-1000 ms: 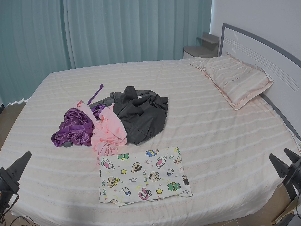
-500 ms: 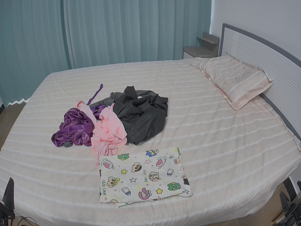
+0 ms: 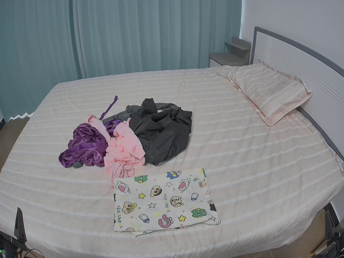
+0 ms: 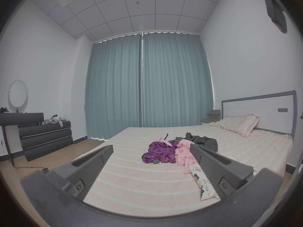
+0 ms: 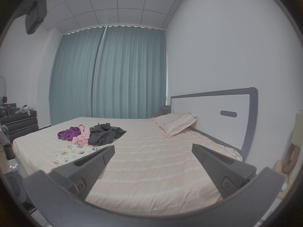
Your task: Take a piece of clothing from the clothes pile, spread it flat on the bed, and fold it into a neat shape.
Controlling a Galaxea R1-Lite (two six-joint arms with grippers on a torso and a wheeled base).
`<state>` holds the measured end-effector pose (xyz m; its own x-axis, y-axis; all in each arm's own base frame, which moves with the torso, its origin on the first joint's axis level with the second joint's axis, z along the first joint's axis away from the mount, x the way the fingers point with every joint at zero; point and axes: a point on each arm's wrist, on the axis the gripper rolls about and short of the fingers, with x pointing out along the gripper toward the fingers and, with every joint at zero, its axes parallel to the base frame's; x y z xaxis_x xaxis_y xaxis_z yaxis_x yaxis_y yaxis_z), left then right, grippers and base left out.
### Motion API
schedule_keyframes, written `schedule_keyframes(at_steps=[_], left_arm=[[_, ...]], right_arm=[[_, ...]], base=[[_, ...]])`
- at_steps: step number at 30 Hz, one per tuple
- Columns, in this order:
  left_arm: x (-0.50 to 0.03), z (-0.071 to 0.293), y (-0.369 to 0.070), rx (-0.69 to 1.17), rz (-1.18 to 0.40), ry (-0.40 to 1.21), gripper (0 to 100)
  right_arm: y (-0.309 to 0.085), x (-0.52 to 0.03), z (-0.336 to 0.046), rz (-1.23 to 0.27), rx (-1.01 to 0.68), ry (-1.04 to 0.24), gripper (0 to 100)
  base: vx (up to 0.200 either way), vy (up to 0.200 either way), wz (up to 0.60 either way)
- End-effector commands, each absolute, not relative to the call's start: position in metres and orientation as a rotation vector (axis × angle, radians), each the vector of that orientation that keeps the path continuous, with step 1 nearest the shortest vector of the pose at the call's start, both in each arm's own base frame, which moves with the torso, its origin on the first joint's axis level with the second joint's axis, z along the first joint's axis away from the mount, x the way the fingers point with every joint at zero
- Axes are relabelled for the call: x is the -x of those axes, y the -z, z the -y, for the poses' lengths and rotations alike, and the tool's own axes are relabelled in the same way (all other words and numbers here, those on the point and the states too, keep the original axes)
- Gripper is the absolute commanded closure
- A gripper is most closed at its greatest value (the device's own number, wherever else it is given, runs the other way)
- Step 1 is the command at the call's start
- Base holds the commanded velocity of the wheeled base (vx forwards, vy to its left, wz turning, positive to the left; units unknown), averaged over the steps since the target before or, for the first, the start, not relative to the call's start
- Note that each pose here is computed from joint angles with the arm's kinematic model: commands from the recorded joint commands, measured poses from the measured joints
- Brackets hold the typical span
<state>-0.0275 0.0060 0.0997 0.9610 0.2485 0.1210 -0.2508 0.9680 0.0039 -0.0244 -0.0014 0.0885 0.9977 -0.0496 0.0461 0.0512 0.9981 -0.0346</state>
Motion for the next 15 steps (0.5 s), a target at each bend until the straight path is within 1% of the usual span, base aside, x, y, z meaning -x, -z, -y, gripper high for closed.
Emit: schedule_keyframes(at_steps=[1,3,4,6,9,15], left_arm=[[0.0234,-0.0057,-0.0826,-0.051,0.058,-0.241,0],[0.0231,-0.0042,-0.0824,-0.017,0.062,-0.174,0],[0.0231,-0.0042,-0.0824,-0.017,0.062,-0.174,0],[0.0229,-0.0028,-0.0823,0.015,0.063,-0.109,0],[0.0227,-0.0025,-0.0823,0.019,0.062,-0.096,0],[0.0227,-0.0002,-0.0823,-0.006,0.058,0.006,0]], right_arm=[[-0.0795,0.023,-0.0001,0.037,0.049,-0.008,0],[-0.0757,0.0232,-0.0003,-0.006,0.043,-0.019,0],[-0.0757,0.0232,-0.0003,-0.006,0.043,-0.019,0],[-0.076,0.0228,-0.0003,0.005,0.041,-0.018,0],[-0.076,0.0228,-0.0002,0.005,0.035,-0.015,0],[-0.076,0.0228,-0.0001,0.005,0.014,-0.011,0]], base=[[0.0,0.0,0.0],[0.0,0.0,0.0],[0.0,0.0,0.0],[0.0,0.0,0.0],[0.0,0.0,0.0],[0.0,0.0,0.0]])
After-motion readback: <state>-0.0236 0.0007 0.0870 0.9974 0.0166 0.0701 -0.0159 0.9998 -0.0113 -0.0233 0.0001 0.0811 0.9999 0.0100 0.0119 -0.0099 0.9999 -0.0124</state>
